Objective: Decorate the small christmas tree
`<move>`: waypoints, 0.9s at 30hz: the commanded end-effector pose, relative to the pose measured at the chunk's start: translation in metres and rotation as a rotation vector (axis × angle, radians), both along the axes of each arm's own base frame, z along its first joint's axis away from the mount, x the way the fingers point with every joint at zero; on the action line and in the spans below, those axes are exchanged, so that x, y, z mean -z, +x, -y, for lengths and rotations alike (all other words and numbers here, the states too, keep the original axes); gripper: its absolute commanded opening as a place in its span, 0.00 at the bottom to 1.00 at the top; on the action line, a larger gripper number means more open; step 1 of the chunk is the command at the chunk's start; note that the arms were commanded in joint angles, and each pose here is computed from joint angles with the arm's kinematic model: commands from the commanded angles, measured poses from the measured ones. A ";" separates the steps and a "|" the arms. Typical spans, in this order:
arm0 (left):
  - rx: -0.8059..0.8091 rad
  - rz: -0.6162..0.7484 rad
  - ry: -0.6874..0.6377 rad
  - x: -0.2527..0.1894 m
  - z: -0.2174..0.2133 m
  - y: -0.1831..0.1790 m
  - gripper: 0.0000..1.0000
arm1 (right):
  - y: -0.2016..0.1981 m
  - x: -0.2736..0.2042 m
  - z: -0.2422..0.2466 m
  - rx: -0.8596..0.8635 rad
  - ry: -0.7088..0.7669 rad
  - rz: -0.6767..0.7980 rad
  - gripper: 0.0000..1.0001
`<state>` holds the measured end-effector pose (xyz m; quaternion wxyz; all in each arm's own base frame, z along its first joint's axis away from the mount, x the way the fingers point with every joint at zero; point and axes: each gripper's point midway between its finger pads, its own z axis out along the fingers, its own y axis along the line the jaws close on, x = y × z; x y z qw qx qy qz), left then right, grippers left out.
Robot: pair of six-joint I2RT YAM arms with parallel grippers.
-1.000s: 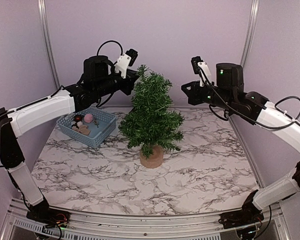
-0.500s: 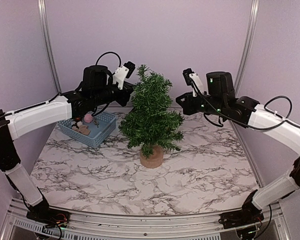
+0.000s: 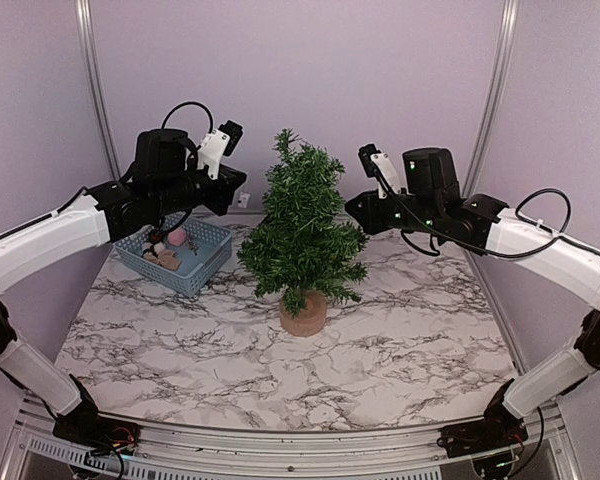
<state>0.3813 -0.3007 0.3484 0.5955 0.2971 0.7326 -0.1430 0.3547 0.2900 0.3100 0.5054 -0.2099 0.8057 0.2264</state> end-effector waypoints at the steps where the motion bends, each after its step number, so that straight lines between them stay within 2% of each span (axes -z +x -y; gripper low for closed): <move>1: 0.012 -0.085 0.032 0.026 -0.006 -0.018 0.00 | 0.010 -0.009 0.003 0.024 0.008 0.029 0.15; 6: 0.067 -0.150 0.044 0.051 0.006 -0.034 0.00 | 0.008 -0.017 0.004 0.011 0.025 0.051 0.21; 13: 0.112 -0.221 0.053 0.080 0.021 -0.037 0.00 | -0.004 -0.033 0.006 -0.030 0.068 0.089 0.30; 23: 0.153 -0.231 0.015 0.089 0.023 -0.045 0.00 | -0.007 -0.031 0.017 -0.025 0.063 0.084 0.37; 27: 0.137 -0.235 -0.031 0.084 0.012 -0.044 0.09 | -0.010 -0.033 0.018 -0.034 0.070 0.090 0.39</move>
